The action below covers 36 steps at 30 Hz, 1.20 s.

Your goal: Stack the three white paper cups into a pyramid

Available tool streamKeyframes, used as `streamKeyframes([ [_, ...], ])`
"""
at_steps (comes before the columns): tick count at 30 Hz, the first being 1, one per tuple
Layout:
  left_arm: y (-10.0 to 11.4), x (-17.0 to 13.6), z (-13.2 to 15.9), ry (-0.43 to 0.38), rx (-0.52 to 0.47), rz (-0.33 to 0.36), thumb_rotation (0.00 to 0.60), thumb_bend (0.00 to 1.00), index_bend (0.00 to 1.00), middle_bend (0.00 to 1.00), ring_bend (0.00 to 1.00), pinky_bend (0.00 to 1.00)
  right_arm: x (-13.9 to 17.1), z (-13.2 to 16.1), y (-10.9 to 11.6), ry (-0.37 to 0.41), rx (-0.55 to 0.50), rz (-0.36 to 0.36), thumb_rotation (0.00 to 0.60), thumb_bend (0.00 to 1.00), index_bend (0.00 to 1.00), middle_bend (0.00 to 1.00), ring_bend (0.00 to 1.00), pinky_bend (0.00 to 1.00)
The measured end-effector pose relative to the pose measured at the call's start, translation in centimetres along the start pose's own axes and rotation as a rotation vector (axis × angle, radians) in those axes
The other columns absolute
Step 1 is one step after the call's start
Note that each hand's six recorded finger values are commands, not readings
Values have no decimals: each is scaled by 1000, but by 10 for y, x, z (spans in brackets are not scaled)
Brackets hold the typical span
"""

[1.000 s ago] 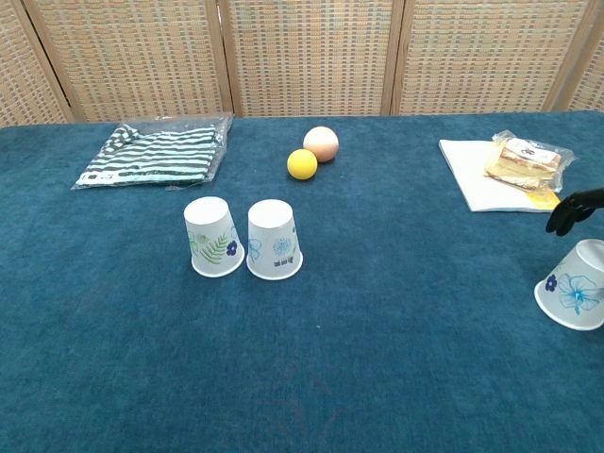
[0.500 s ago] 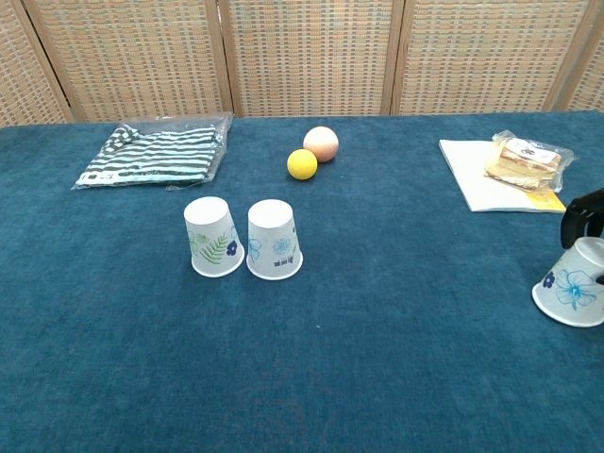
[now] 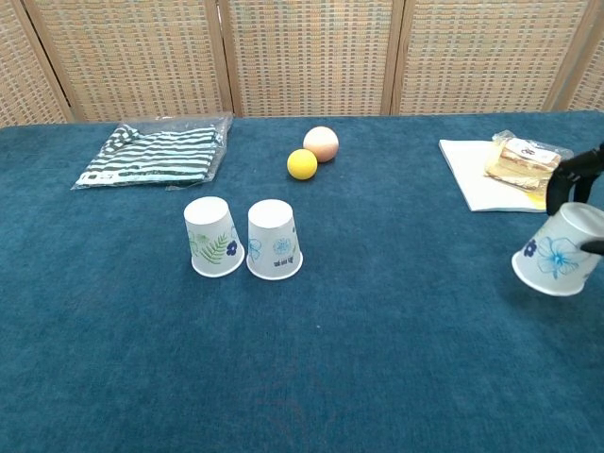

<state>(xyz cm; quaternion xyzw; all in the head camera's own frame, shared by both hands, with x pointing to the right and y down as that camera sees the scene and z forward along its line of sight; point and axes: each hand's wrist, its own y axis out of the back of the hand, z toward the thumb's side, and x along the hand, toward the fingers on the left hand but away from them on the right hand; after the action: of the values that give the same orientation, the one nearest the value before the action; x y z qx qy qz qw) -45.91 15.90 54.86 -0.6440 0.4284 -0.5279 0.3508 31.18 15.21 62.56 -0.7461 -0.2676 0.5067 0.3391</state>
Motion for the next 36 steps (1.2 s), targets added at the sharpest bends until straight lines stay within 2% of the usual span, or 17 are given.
streamKeyframes([
  [2, 0, 0, 0, 0, 2, 0, 600, 184, 0, 0, 0, 0, -5, 13, 14, 32, 14, -23, 600, 483, 462, 514, 402, 562],
  [9, 3, 1, -1, 5, -5, 7, 600, 184, 0, 0, 0, 0, -37, 86, 83, 181, 97, -135, 600, 482, 462, 514, 402, 562],
  [13, 7, 2, -2, 8, -17, 17, 600, 184, 0, 0, 0, 0, -65, 136, 104, 273, 143, -162, 600, 482, 462, 515, 402, 562],
  [17, 8, 3, -6, 17, -28, 15, 600, 184, 0, 0, 0, 0, -90, 189, 106, 350, 185, -153, 600, 482, 462, 514, 402, 562],
  [21, 9, 5, -12, 33, -45, 9, 600, 184, 0, 0, 0, 0, -111, 245, 94, 422, 236, -124, 600, 482, 462, 515, 402, 562],
  [25, 11, 7, -16, 42, -58, 5, 600, 184, 0, 0, 0, 0, -128, 281, 80, 446, 255, -101, 600, 482, 462, 516, 402, 562],
  [30, 12, 8, -19, 46, -63, 2, 600, 184, 0, 0, 0, 0, -141, 295, 72, 425, 256, -94, 600, 482, 462, 516, 402, 562],
  [36, 11, 10, -20, 47, -69, -10, 600, 184, 0, 0, 0, 0, -152, 299, 66, 389, 255, -80, 600, 482, 461, 513, 402, 562],
])
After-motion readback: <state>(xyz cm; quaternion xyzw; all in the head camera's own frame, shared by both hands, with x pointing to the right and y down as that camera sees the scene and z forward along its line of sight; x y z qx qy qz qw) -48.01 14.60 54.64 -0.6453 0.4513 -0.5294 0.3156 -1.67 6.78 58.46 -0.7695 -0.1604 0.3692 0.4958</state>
